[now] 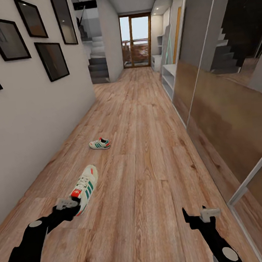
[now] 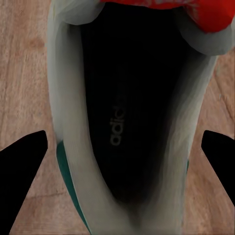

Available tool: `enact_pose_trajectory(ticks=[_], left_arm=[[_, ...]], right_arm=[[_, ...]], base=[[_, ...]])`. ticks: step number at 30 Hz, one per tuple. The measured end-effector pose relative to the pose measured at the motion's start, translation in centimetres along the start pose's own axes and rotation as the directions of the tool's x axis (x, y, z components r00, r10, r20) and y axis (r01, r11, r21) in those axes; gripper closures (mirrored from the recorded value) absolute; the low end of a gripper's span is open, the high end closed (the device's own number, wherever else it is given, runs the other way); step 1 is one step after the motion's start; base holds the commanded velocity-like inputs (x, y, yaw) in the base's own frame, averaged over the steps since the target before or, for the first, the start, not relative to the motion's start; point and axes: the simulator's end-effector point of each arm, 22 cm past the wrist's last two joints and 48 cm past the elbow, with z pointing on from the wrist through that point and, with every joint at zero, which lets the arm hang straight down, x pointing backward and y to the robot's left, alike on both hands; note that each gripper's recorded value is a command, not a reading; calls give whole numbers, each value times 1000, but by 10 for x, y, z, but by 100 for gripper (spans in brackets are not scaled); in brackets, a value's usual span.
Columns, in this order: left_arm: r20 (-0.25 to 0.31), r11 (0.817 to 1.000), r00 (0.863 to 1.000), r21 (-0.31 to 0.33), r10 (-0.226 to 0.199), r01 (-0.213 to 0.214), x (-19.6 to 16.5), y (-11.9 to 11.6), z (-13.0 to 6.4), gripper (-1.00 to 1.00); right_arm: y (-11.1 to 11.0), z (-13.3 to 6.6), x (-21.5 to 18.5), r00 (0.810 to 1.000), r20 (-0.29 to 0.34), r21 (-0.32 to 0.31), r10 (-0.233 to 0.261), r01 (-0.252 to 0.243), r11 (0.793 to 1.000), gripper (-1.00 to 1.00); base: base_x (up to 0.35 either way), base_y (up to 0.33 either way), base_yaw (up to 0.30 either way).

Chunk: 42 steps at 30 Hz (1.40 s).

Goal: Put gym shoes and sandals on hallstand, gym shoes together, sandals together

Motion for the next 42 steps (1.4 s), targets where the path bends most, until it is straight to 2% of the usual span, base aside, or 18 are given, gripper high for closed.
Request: enact_pose_trajectory(ticks=[3,5,14,23,42], left_arm=[[-3,999,1000,-43,-14,13,4,8,1,100],[-1,998,1000,-61,-29,28,6,11,1,100],[0,997,999,-65,-50,50,7,11,2,100],[1,997,999,-63,-51,51,12,5,-1,100],[18,996,998,-62,-55,56,4,2,-5,100]], right_arm=[[5,-3,11,1000,20,-8,-24,24,1000,-100],[14,-7,16,998,55,-18,-32,33,999,-100],[17,-10,14,995,91,-21,-33,35,999,-100],[18,-10,6,994,109,-22,-33,36,999,-100],[18,-11,-1,992,122,-23,-35,38,999,-100]], base=[[0,0,0],[0,0,0],[0,0,0],[0,0,40],[313,0,162]])
